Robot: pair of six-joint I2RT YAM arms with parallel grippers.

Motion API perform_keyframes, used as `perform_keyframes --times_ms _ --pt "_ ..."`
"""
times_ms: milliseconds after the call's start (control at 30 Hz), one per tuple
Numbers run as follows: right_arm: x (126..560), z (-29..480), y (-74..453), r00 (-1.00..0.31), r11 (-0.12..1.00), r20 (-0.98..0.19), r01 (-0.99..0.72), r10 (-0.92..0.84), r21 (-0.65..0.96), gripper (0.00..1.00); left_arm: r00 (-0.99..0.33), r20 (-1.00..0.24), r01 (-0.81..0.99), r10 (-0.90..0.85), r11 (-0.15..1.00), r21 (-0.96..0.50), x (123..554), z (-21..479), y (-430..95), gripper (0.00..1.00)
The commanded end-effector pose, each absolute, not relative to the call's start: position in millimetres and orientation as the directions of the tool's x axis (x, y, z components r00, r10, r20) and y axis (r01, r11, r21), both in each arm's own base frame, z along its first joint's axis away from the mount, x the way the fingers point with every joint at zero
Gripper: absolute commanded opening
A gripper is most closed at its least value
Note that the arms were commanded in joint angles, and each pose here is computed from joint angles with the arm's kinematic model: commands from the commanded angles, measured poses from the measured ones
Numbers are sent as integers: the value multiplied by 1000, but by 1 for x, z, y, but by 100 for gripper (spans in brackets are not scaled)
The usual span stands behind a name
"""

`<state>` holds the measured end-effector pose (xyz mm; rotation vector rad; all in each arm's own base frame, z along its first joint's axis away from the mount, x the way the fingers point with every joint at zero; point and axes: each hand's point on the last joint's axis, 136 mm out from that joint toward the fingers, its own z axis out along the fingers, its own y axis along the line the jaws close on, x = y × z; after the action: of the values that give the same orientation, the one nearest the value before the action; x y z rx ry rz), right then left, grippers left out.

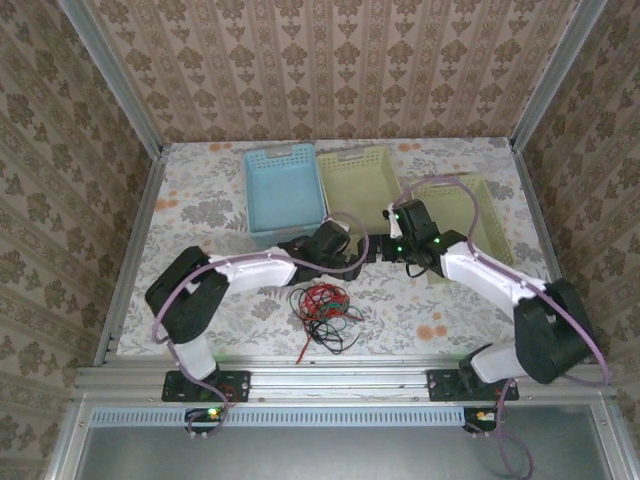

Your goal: Untangle the cables

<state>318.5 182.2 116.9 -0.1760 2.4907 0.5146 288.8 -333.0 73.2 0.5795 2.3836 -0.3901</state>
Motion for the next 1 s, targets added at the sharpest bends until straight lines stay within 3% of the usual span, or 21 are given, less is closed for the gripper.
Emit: perform_keyframes --times_ms 0,167,467,667,867,967 --pt "283 116 199 -800 874 -573 -396 -178 282 98 -608 -788 395 101 899 -189 313 130 -318 100" --pt "235 107 242 -712 730 -540 -640 -448 239 96 -552 -834 321 -10 920 -223 309 156 -284 100" --pt "212 70 278 -655 602 -401 -753 -641 266 75 -518 -839 -57 -169 985 -163 294 159 -174 100" --pt "218 56 279 -665 622 -371 -744 -649 246 54 -549 -828 30 -114 987 -156 279 156 -173 100" --pt "225 55 281 -671 636 -385 -735 -634 235 17 -625 -780 271 35 947 -174 258 140 -208 100" --pt "233 58 281 -687 658 -407 -715 -602 236 6 -646 -757 364 98 911 -193 247 135 -223 100"
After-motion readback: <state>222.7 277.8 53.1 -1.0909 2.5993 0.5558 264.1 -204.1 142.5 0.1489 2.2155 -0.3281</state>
